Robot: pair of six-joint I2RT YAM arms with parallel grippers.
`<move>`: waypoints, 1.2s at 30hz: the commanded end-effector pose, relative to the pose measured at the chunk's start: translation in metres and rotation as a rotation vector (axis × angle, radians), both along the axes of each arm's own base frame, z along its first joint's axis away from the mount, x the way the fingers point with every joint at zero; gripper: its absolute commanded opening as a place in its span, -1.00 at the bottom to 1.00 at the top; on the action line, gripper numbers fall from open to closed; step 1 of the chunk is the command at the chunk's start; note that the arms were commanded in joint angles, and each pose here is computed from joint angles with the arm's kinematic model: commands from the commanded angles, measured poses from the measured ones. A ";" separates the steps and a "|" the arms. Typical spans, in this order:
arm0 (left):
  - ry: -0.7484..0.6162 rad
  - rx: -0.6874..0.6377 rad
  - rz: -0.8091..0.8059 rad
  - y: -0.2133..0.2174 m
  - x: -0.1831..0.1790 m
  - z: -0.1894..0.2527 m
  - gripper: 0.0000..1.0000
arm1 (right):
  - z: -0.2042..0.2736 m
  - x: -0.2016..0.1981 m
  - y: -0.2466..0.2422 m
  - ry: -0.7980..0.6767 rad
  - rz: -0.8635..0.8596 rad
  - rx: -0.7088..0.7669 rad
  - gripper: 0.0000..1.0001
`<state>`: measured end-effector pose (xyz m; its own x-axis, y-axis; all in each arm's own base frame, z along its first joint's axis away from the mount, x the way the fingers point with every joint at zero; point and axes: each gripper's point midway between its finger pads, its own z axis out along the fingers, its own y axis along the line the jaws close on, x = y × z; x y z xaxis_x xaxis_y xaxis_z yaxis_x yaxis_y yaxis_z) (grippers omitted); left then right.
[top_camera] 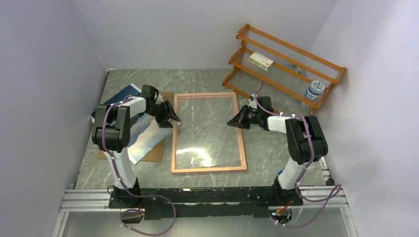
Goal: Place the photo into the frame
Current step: Place the photo frame item in the photo frame.
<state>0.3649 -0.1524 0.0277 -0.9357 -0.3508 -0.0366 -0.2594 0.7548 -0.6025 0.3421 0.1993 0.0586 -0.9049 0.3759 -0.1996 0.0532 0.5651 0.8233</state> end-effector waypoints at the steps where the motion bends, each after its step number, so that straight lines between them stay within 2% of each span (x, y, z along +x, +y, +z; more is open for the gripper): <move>1: 0.061 0.109 -0.027 0.010 -0.015 -0.038 0.18 | 0.006 0.008 -0.003 -0.055 -0.001 -0.022 -1.00; 12: 0.060 0.108 -0.025 0.010 -0.014 -0.037 0.16 | 0.003 0.004 0.016 -0.023 0.014 0.021 -1.00; 21: 0.061 0.110 -0.019 0.010 -0.013 -0.036 0.12 | -0.003 -0.009 0.021 0.069 -0.008 0.098 -1.00; 36: 0.072 0.116 -0.010 0.011 -0.014 -0.038 0.09 | -0.015 -0.026 0.020 0.158 0.036 0.105 -1.00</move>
